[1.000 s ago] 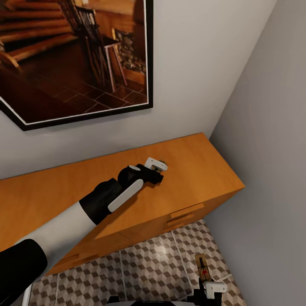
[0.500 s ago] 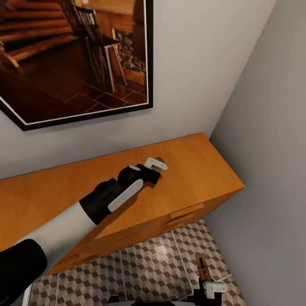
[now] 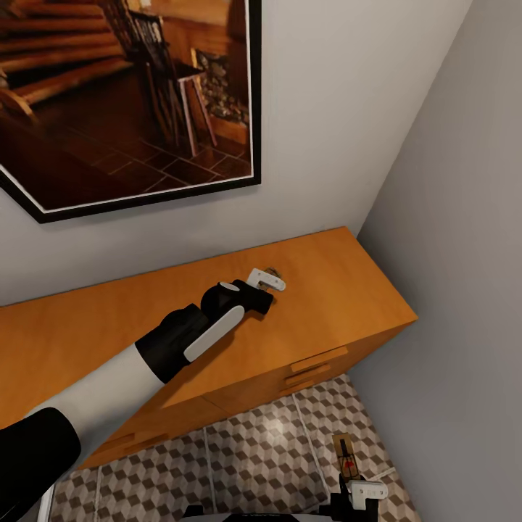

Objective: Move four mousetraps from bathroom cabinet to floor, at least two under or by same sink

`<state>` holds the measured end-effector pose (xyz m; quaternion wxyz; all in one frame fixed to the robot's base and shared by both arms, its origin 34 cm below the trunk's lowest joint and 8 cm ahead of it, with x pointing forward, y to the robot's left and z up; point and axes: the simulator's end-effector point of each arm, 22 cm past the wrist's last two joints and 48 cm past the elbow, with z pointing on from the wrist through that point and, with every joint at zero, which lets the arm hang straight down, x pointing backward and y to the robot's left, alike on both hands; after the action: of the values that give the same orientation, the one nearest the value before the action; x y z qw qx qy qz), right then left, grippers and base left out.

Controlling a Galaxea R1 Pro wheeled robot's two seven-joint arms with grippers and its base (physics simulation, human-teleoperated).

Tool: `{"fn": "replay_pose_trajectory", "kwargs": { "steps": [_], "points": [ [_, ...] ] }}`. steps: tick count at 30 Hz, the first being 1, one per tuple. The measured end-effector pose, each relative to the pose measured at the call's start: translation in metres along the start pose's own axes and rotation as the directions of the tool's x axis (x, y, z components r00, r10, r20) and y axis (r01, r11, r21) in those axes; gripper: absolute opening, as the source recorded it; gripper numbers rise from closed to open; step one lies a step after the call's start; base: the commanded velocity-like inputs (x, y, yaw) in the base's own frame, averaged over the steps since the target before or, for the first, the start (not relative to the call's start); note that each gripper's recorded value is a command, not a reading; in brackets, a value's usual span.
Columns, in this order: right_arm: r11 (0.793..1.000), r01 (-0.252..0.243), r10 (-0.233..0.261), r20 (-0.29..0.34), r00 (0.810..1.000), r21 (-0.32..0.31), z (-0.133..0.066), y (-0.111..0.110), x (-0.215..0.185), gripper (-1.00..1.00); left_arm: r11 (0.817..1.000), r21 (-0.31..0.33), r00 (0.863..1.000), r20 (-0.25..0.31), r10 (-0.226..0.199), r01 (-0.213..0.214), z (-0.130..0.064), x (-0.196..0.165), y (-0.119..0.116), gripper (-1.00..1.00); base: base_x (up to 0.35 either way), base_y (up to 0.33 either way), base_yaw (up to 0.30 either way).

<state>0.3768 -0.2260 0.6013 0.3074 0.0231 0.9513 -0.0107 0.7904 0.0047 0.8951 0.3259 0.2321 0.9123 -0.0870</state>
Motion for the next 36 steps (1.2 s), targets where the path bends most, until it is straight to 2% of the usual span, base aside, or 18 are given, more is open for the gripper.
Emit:
{"fn": "replay_pose_trajectory", "kwargs": {
  "steps": [19, 36],
  "points": [
    [1.0, 0.0, 0.0, -0.001, 1.0, 0.0, 0.0, 0.0, 0.0, -1.0, 1.0, 0.013, 1.0, 0.009, -0.007, 0.006, -0.002, -0.004, -0.003, -1.0, 0.0, 0.0, 0.0],
    [1.0, 0.0, 0.0, -0.001, 1.0, 0.001, 0.0, 0.0, 0.0, -1.0, 0.999, 0.052, 0.996, 0.087, -0.001, -0.004, -0.022, -0.034, -0.02, -1.0, 0.0, 0.0, 0.0]
  ]
}}
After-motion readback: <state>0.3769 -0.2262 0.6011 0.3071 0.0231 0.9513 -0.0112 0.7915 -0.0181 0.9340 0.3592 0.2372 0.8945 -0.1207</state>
